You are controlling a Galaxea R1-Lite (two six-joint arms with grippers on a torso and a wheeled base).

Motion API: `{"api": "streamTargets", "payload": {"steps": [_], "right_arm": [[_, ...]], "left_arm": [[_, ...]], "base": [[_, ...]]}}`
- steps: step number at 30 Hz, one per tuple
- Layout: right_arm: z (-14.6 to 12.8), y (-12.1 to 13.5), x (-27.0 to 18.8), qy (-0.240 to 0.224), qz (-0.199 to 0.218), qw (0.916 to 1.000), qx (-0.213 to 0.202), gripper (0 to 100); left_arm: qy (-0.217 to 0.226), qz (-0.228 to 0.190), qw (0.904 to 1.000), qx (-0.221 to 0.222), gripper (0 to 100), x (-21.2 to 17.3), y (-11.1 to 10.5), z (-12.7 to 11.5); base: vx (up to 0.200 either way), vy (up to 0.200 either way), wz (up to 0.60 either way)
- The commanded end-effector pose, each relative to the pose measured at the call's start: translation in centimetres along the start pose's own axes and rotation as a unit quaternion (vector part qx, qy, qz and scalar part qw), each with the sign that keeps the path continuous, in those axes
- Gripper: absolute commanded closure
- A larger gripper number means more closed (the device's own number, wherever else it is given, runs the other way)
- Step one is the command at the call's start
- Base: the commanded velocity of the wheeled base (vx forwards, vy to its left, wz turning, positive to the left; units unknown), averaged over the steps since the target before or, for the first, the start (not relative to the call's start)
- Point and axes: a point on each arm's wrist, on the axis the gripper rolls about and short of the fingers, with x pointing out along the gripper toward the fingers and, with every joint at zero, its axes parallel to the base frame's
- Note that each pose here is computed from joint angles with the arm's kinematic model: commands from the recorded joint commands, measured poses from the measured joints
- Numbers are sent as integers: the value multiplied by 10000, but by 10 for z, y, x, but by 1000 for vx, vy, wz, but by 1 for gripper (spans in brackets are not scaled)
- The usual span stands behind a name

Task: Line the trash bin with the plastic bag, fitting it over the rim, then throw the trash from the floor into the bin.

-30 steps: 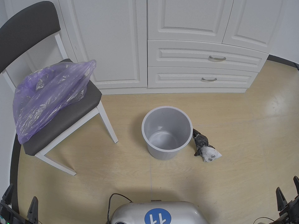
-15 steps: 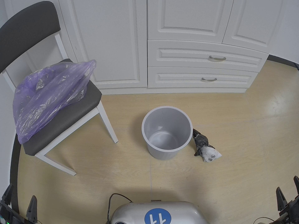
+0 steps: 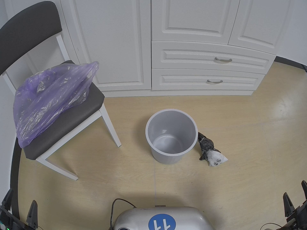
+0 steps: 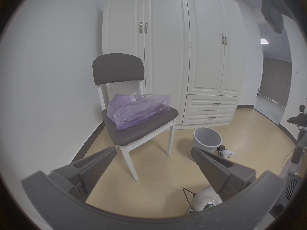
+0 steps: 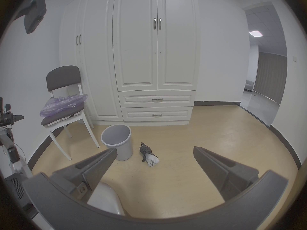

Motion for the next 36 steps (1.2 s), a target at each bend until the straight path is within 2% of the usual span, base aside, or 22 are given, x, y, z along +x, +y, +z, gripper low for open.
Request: {"api": "streamTargets", "payload": {"steps": [1,8,10,13,16,18,19,22,24,26,27,29,31,33,35,36], "right_arm": [[-5,0,0,5,-5,10000,-9,0],[-5,0,0,-4,18,10000,-63,0],[-5,0,0,4,3,10000,-9,0],[-5,0,0,4,-20,9998,175,0],[-5,0,0,-11,-20,9999,160,0],[-5,0,0,-11,-28,9999,99,0],[-5,0,0,-11,-13,10000,-47,0],[-5,0,0,-27,25,10000,-63,0],[-4,0,0,-34,18,10000,22,0],[-4,0,0,-49,11,9999,152,0],[-4,0,0,-49,10,9999,114,0],[-4,0,0,-65,33,10000,29,0],[8,0,-3,-349,55,9993,97,0],[34,0,-11,-816,312,9955,364,0],[43,1,-13,-832,406,9946,470,0],[47,1,-12,-680,443,9959,411,0]], "left_arm": [[7,0,10000,14,0,0,0,-5],[-3,-161,9996,229,0,0,-1,-5],[-2,-130,9998,152,0,0,-1,-5],[-10,92,9997,-209,0,0,0,-5],[-12,153,9996,-216,0,0,1,-5],[-56,168,9998,-125,0,0,0,-4],[-69,108,9999,66,0,0,0,-4],[-84,69,9999,82,0,0,0,-3],[-269,91,9996,-22,0,-1,0,4],[-896,122,9946,-507,0,-9,1,29],[-1156,40,9891,-907,0,-16,1,45],[-1041,44,9912,-820,0,-20,1,50],[-842,96,9947,-574,0,-20,1,46],[-765,124,9959,-466,0,-19,1,44],[-781,124,9958,-467,0,-20,1,45],[-796,140,9957,-445,0,-21,1,47]], "base": [[0,0,0],[0,0,0],[0,0,0],[0,0,0],[0,0,0],[0,0,0],[0,0,0],[0,0,0],[0,0,0],[0,0,0],[0,0,0],[0,0,0],[0,0,0],[0,0,0],[0,0,0],[0,0,0]]}}
